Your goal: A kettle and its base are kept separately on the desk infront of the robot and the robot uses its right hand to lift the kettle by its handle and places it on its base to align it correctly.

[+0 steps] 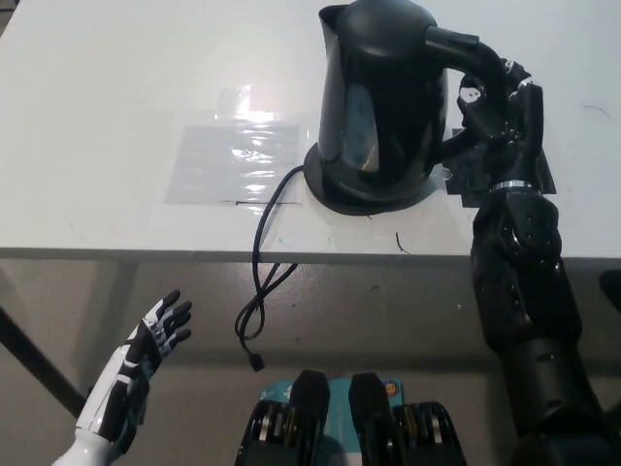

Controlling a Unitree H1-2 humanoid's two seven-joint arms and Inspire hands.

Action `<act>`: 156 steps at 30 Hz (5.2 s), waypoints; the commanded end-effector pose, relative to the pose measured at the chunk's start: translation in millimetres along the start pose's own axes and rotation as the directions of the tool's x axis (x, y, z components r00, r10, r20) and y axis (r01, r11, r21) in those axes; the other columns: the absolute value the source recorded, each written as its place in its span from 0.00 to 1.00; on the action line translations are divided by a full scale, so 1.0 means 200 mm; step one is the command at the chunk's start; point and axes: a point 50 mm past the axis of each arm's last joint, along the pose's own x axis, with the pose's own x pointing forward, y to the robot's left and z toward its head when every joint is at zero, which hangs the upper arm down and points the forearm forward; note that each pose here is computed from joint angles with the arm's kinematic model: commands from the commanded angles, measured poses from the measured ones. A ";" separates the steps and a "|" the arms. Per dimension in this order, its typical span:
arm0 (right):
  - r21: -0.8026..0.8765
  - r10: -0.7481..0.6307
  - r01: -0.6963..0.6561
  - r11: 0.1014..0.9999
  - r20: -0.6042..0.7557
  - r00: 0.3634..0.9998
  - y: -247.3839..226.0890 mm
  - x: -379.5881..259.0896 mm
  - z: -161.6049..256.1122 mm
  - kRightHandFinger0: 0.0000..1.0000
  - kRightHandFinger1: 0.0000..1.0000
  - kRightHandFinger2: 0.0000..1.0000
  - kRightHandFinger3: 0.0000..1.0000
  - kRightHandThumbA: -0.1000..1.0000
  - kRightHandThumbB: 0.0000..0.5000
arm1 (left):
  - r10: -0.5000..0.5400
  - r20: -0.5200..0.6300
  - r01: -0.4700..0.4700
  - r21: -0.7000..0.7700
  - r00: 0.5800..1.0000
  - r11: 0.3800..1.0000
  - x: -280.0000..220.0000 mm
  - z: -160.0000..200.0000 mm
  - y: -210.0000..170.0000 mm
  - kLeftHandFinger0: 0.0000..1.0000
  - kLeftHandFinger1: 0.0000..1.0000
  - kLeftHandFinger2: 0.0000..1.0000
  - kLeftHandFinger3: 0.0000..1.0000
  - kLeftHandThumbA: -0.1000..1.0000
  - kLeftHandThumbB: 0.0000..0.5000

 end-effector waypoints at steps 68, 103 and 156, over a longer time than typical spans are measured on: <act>-0.211 0.463 -0.495 0.843 -0.184 0.867 0.25 0.06 0.06 1.00 1.00 1.00 1.00 0.67 1.00 | -0.003 0.084 0.000 0.034 0.996 0.999 0.07 0.10 0.04 1.00 1.00 1.00 1.00 1.00 0.01; 0.145 0.580 -0.587 0.797 0.087 0.810 -0.10 0.09 0.40 1.00 1.00 1.00 1.00 0.65 1.00 | 0.011 0.083 -0.013 0.022 0.996 1.000 0.08 0.09 0.05 1.00 1.00 1.00 1.00 1.00 0.00; -0.388 0.354 -0.303 0.871 0.067 0.933 -0.86 -1.26 0.06 1.00 1.00 1.00 1.00 1.00 0.53 | 0.073 0.078 -0.071 -0.028 0.994 0.997 0.00 0.03 0.03 1.00 1.00 1.00 1.00 1.00 0.10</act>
